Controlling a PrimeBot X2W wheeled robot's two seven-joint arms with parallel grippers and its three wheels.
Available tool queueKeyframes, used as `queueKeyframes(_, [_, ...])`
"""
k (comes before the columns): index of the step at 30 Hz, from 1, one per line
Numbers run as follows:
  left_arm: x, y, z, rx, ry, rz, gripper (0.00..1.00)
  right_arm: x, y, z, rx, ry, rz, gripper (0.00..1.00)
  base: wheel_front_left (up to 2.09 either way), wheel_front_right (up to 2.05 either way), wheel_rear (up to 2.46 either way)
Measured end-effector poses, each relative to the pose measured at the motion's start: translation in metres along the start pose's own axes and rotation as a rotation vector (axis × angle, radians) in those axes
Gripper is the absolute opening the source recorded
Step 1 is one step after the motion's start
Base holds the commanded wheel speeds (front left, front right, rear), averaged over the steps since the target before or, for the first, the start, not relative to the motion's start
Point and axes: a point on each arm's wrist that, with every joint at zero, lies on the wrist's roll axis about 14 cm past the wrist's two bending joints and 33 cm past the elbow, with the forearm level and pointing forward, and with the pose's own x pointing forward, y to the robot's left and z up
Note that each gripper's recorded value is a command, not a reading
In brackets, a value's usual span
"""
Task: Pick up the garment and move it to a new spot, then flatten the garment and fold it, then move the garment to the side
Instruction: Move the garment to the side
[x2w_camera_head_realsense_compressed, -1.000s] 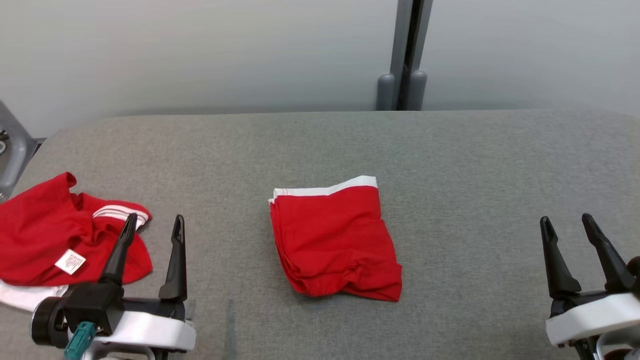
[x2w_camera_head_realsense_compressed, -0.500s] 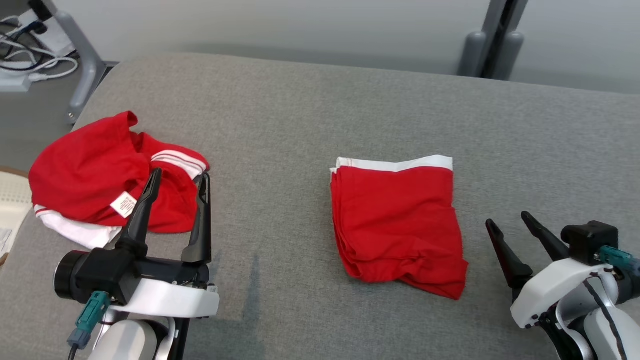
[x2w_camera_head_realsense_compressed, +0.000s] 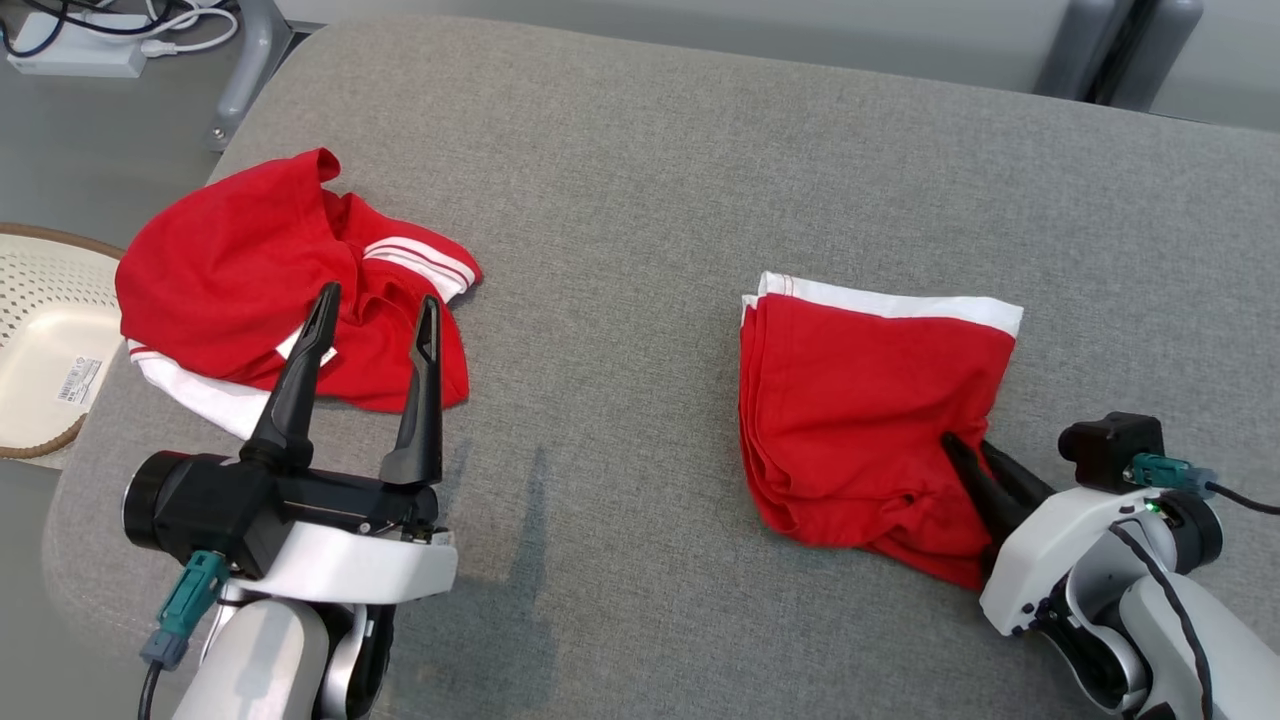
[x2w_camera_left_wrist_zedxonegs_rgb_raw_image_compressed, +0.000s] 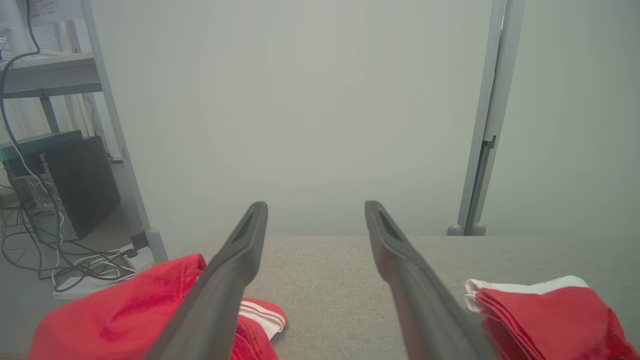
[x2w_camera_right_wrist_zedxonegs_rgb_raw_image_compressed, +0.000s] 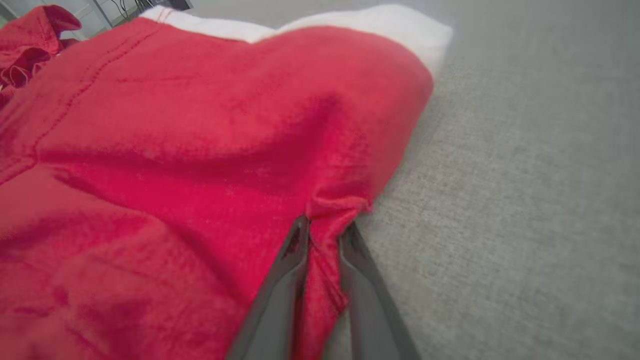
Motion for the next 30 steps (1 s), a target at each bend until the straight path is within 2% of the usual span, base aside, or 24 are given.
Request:
queueKeyframes(8, [0.007, -0.004, 0.001, 0.010, -0.016, -0.022, 1.00, -0.004, -0.003, 0.007, -0.011, -0.038, -0.002, 0.00, 0.00, 0.00, 0.00])
queueKeyframes(14, [0.014, -0.020, -0.005, 0.001, -0.015, -0.074, 1.00, -0.029, -0.012, 0.005, -0.035, -0.062, -0.044, 0.00, 0.00, 0.00, 0.00])
queueKeyframes(20, [0.030, -0.055, -0.011, -0.022, -0.024, -0.182, 1.00, -0.070, -0.035, 0.002, -0.051, -0.084, -0.145, 0.00, 0.00, 0.00, 0.00])
queueKeyframes(30, [0.056, -0.149, -0.034, -0.076, -0.002, -0.449, 1.00, -0.155, -0.085, -0.011, -0.042, -0.102, -0.397, 0.00, 0.00, 0.00, 0.00])
